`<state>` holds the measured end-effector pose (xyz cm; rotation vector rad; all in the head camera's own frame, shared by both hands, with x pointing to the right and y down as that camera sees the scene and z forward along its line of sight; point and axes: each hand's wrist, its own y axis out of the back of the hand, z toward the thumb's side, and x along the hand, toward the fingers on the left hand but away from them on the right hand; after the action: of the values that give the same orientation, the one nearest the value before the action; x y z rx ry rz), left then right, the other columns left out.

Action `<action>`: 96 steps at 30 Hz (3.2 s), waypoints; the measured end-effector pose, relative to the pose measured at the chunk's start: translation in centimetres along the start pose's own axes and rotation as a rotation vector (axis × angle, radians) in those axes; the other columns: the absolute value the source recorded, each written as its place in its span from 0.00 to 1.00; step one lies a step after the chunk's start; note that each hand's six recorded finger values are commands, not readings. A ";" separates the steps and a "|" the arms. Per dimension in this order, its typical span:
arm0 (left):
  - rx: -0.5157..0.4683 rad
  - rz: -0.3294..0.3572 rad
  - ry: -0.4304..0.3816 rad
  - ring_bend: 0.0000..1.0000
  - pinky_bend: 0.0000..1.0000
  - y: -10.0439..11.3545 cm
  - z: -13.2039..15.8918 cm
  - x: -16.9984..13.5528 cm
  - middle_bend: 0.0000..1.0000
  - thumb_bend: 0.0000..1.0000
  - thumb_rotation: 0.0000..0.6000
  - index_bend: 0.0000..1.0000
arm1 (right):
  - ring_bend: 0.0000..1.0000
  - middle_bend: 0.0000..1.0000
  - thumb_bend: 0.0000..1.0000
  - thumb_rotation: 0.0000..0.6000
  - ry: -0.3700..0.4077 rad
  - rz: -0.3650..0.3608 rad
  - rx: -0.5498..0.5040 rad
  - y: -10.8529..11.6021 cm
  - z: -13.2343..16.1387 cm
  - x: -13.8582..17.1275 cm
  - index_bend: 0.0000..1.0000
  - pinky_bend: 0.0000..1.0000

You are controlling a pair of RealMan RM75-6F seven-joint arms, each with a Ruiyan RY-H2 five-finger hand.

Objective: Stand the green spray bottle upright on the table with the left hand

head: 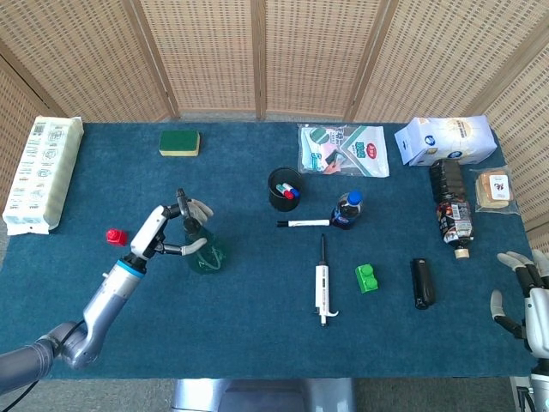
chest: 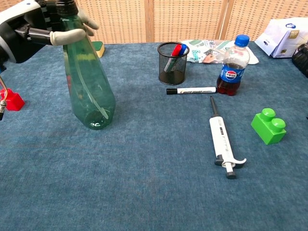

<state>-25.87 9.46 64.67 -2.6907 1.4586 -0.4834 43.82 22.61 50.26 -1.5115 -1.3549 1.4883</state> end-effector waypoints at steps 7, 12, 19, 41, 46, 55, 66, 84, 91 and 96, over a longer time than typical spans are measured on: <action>0.026 0.007 0.019 0.28 0.46 0.3 -0.7 -0.8 0.33 0.33 1.00 0.37 | 0.02 0.23 0.55 1.00 0.004 0.000 -0.001 0.1 0.1 0.0 0.22 0.07; 0.037 0.009 0.023 0.21 0.41 0.4 -0.7 -0.8 0.26 0.33 1.00 0.30 | 0.02 0.23 0.55 1.00 0.006 0.000 -0.002 0.1 0.2 0.0 0.21 0.07; 0.049 0.005 0.021 0.15 0.35 0.4 -0.6 -0.8 0.20 0.33 1.00 0.26 | 0.02 0.23 0.55 1.00 0.005 -0.004 -0.003 0.2 0.1 0.0 0.21 0.07; 0.098 0.003 0.040 0.03 0.23 1.3 -0.8 -1.7 0.08 0.33 1.00 0.13 | 0.02 0.23 0.55 1.00 0.016 -0.014 -0.008 0.4 0.4 -0.1 0.21 0.07; 0.108 -0.009 0.050 0.01 0.20 1.2 -0.8 -1.8 0.05 0.33 1.00 0.11 | 0.02 0.23 0.55 1.00 0.017 -0.014 -0.008 0.4 0.4 0.0 0.21 0.07; 0.120 -0.024 0.069 0.00 0.19 1.0 -1.1 -2.0 0.05 0.33 1.00 0.10 | 0.02 0.23 0.55 1.00 0.017 -0.015 -0.010 0.4 0.4 0.0 0.21 0.07; 0.128 -0.040 0.104 0.00 0.15 1.2 -1.4 -2.8 0.00 0.33 1.00 0.04 | 0.02 0.23 0.55 1.00 0.018 -0.014 -0.014 0.4 0.4 0.0 0.21 0.07; 0.173 -0.035 0.201 0.00 0.04 4.3 -1.1 -6.7 0.00 0.32 1.00 0.00 | 0.02 0.23 0.56 1.00 0.035 0.005 -0.012 0.0 0.9 -0.5 0.21 0.07; 0.247 -0.012 0.244 0.00 0.03 6.7 -0.1 -9.7 0.00 0.32 1.00 0.00 | 0.02 0.23 0.56 1.00 0.047 0.014 -0.005 -0.1 1.3 -0.9 0.21 0.07; 0.351 -0.002 0.285 0.00 0.03 8.5 1.1 -12.0 0.00 0.32 1.00 0.00 | 0.02 0.23 0.56 1.00 0.052 0.022 0.014 -0.2 1.5 -1.3 0.21 0.07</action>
<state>-38.55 14.48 59.01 -2.4187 1.2786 -1.0504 42.55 21.13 50.57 -1.5511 -1.2990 1.4585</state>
